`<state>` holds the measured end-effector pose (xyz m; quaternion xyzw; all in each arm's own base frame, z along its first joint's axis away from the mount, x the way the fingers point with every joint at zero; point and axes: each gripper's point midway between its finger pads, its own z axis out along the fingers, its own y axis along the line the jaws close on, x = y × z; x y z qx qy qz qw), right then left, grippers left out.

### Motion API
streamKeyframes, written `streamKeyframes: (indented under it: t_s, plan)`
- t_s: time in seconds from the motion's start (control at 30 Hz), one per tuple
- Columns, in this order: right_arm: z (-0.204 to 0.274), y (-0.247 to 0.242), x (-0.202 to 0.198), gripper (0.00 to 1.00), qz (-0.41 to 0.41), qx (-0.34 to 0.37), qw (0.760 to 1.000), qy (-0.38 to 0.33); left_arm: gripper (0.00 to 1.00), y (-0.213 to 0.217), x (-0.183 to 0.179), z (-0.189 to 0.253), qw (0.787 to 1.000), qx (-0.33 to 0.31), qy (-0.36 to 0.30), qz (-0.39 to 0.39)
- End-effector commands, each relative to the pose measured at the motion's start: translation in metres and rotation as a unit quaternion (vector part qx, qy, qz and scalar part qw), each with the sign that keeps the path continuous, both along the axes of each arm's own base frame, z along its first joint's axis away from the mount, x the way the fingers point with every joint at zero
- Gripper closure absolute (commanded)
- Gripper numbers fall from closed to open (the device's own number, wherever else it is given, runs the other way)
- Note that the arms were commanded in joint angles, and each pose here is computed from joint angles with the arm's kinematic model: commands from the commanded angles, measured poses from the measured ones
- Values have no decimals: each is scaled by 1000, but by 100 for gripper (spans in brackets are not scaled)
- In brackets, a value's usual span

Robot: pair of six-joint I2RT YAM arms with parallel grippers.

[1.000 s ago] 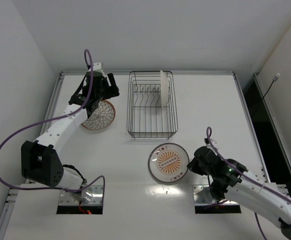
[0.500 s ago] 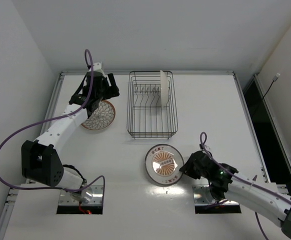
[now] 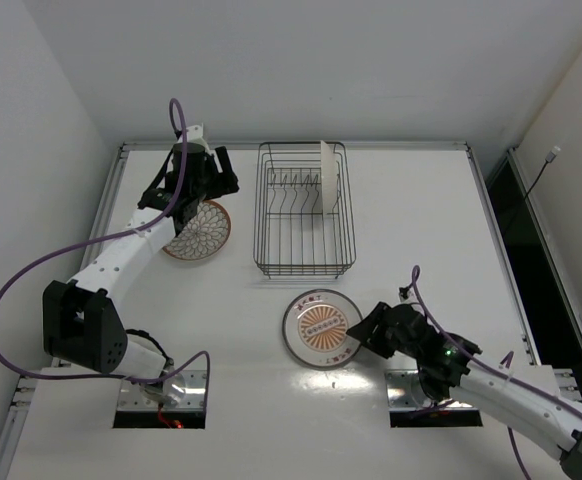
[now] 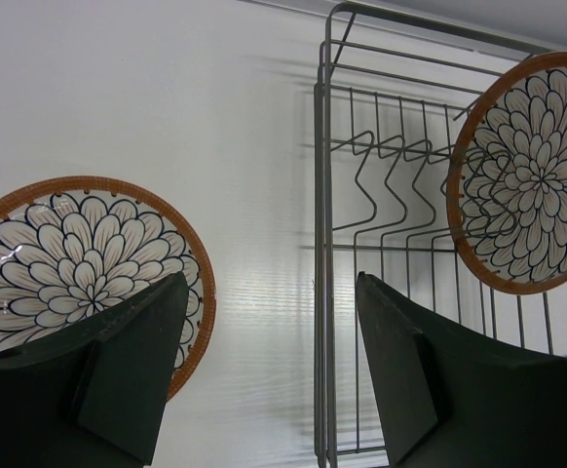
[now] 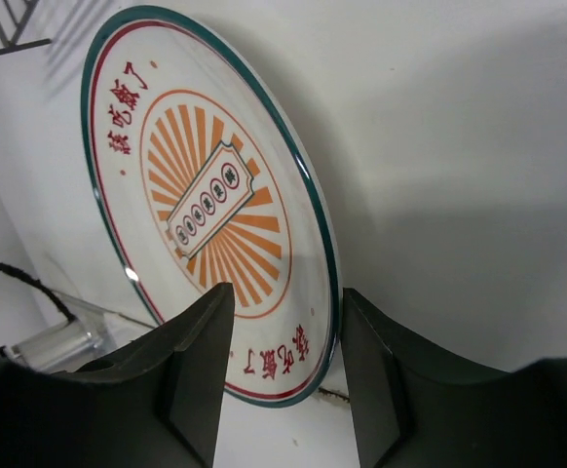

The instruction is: Load the plates into the dish rack

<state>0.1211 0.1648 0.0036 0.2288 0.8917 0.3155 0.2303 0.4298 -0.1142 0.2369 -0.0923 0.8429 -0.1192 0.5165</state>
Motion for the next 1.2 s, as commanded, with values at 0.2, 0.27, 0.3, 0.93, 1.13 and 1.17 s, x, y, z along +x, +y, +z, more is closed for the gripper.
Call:
streamKeyframes:
  t_s: [0.2, 0.27, 0.3, 0.93, 1.13, 1.17]
  plan:
    - [-57, -13, -17, 76, -8, -14, 999, 40, 33, -2, 5, 9, 1000, -1, -20, -3]
    - [-57, -12, -16, 82, -8, -13, 999, 38, 33, -2, 5, 9, 1000, -1, -20, -3]
    - [-62, -16, -20, 82, -8, -25, 998, 49, 33, -2, 5, 9, 1000, -1, -20, -3]
    - [-69, -18, -18, 58, -1, -57, 997, 61, 33, -2, 5, 9, 1000, -1, -20, -3]
    - [-75, -21, -22, 65, -1, -73, 995, 75, 33, -2, 4, 5, 1000, 0, -15, -3]
    - [-75, -21, -22, 67, -1, -73, 995, 75, 33, -2, 4, 5, 1000, 0, -15, -3]
